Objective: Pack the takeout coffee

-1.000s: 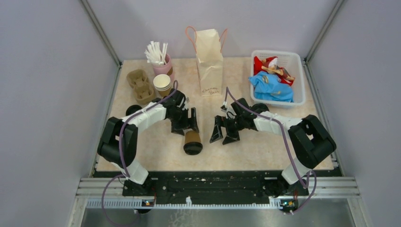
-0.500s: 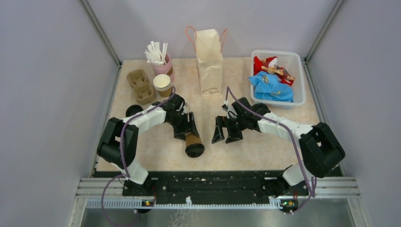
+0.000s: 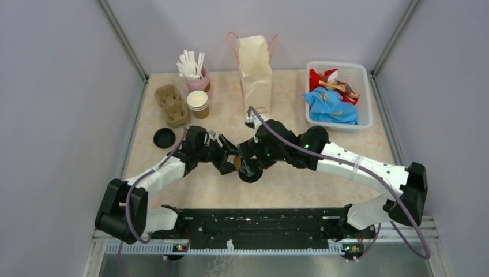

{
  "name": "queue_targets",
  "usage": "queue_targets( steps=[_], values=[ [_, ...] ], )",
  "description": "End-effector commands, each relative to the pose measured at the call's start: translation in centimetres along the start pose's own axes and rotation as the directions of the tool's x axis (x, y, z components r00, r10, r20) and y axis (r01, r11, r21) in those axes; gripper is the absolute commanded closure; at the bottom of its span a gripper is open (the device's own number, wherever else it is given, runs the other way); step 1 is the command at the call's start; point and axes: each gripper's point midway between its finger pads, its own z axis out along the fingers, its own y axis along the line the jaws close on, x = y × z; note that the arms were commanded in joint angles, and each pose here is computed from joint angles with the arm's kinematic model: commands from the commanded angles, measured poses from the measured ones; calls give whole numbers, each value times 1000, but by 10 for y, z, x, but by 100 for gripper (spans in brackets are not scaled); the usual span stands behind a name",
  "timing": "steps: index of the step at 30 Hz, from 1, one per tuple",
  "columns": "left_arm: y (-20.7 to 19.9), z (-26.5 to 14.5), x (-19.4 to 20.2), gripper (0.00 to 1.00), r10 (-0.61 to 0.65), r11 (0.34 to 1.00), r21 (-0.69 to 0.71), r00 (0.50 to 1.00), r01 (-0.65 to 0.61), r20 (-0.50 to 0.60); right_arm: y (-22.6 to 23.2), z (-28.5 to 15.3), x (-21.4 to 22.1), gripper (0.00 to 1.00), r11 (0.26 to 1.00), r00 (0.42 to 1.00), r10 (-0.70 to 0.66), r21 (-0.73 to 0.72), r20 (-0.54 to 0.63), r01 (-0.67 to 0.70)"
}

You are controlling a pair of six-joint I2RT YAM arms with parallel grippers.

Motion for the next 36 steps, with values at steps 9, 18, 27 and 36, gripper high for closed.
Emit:
queue_targets(
  steps=[9, 18, 27, 36],
  values=[
    [-49, -23, -3, 56, -280, 920, 290, 960, 264, 14, 1, -29, -29, 1, 994, 984, -49, 109, 170, 31],
    [-52, -24, -3, 58, -282, 915, 303, 959, 266, 12, 11, -22, -28, 1, 999, 981, -33, 39, 189, 26],
    [-52, -24, -4, 59, -284, 914, 305, 959, 267, 12, 5, -18, -26, 7, 997, 984, -41, 79, 174, 28],
    [-53, -24, -4, 59, -287, 913, 305, 958, 269, 13, 4, -14, -26, 15, 995, 986, -50, 91, 160, 35]
  ],
)
